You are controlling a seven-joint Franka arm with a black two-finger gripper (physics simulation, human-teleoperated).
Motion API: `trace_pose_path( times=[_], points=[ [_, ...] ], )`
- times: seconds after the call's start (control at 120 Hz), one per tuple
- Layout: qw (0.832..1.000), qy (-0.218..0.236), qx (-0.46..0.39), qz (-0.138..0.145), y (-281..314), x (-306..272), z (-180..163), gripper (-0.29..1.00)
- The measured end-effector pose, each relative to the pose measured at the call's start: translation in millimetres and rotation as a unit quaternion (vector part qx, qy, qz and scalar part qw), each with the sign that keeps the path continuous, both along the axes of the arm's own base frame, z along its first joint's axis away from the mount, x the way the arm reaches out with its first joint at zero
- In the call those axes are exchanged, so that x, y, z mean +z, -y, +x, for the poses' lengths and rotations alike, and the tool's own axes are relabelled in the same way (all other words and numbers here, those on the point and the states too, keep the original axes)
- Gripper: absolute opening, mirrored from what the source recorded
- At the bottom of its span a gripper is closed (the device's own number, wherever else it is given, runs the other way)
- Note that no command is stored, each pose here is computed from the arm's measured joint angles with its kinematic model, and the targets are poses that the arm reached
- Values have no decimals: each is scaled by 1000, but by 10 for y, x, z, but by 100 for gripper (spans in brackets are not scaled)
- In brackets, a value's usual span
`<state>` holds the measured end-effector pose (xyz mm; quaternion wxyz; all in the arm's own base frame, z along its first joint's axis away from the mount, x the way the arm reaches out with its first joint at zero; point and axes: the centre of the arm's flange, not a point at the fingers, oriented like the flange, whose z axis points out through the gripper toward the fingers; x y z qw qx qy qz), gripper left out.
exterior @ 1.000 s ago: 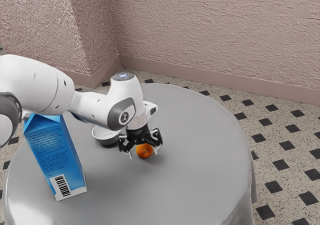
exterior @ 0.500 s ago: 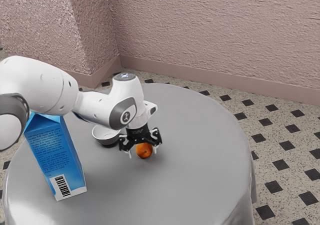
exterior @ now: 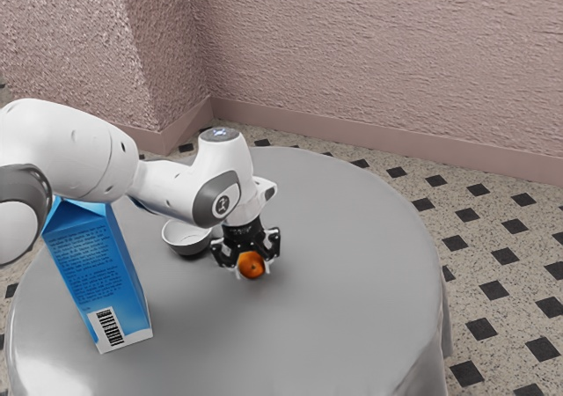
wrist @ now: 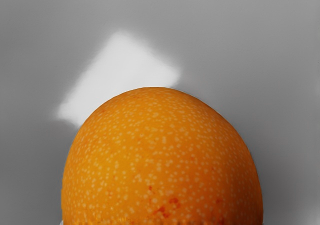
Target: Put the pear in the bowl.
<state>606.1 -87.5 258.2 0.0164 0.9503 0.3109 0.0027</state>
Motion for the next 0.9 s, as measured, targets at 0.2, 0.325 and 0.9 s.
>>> trace_pose_path(
  times=[0.2, 0.325, 0.9],
  points=[
    [1000, 4, 0, 0, 4, 9, 22, 46],
    [1000, 2, 1, 3, -2, -75, 81, 48],
    [999, 23, 38, 15, -474, 552, 183, 23]
  ],
)
